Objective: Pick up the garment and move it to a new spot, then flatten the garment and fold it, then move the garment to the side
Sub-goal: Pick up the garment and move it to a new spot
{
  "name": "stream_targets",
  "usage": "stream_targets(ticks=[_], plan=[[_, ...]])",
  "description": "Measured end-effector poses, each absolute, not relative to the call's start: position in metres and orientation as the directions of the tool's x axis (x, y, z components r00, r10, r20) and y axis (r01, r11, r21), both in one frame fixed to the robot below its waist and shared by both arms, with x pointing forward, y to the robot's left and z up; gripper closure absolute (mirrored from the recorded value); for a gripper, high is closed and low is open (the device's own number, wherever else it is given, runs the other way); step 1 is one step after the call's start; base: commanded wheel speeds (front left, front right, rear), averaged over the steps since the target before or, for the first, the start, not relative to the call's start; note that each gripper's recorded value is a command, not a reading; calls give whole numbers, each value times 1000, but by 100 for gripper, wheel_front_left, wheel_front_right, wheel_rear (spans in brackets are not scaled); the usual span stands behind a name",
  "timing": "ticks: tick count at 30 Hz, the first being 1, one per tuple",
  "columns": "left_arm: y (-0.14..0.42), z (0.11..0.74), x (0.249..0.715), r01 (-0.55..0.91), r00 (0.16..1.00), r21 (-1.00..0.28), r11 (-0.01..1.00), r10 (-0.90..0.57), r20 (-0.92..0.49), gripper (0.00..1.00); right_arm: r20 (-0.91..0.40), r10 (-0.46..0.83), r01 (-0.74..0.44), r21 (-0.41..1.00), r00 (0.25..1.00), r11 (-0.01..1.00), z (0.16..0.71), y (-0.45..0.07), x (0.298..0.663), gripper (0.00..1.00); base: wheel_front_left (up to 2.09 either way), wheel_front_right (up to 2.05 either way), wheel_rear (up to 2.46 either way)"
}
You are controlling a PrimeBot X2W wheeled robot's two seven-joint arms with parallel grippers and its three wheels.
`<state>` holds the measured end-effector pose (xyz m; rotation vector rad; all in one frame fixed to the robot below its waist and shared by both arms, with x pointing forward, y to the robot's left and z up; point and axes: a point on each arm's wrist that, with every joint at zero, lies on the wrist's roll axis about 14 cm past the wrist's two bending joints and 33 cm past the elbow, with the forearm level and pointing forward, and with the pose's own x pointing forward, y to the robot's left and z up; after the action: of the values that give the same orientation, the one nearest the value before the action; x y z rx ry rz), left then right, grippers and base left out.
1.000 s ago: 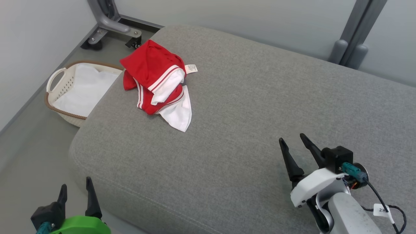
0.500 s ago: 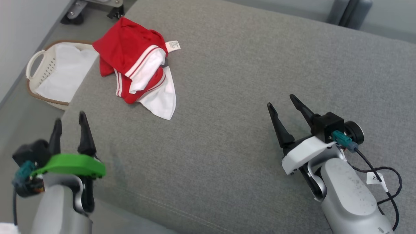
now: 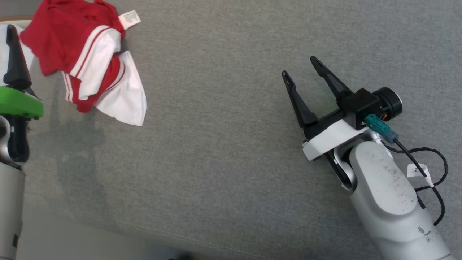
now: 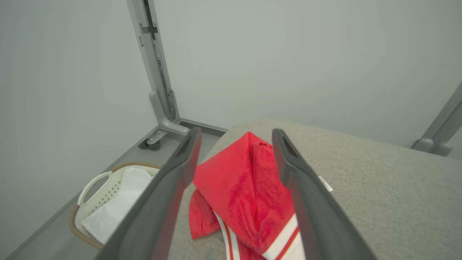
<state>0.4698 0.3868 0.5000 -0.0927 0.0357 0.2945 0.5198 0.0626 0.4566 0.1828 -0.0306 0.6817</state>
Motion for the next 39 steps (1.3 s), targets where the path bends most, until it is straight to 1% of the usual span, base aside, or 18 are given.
stream_targets(ticks=[5,8,11,13,17,18,19,24,28,30,34,39], plan=[[381,466,500,-247,958,-71,966,232,-166,0,97,587,-595,155,804,789,452,42,531,0,0,0,0],[372,438,512,-228,945,-91,969,198,-260,0,83,566,-572,152,820,806,443,30,535,0,0,0,0],[364,406,515,-226,915,-113,967,171,-365,0,72,546,-550,149,835,822,436,19,539,0,0,0,0],[359,380,511,-238,876,-124,963,158,-455,0,59,533,-535,148,844,832,429,11,540,0,0,0,0],[352,346,505,-272,817,-157,949,141,-560,0,46,506,-507,147,861,850,422,-2,543,0,0,0,0],[352,343,506,-270,812,-154,950,139,-567,36,43,502,-502,146,864,852,421,-4,544,0,0,0,0],[352,343,508,-269,815,-153,951,140,-562,100,40,496,-496,145,868,856,420,-6,544,0,0,0,0],[346,351,512,-227,854,-132,965,132,-503,100,42,478,-479,135,877,867,425,-14,544,0,0,0,0],[344,378,521,-180,901,-109,978,120,-417,100,43,467,-468,142,883,872,432,-19,538,0,0,0,0],[341,404,533,-146,932,-102,984,102,-346,100,52,461,-463,150,886,874,439,-21,534,0,0,0,0],[331,449,550,-81,970,-88,993,59,-234,100,69,444,-449,156,893,880,453,-28,527,0,0,0,0],[279,517,574,83,995,-91,992,-88,-46,100,82,401,-410,169,912,896,469,-46,513,0,0,0,0]])
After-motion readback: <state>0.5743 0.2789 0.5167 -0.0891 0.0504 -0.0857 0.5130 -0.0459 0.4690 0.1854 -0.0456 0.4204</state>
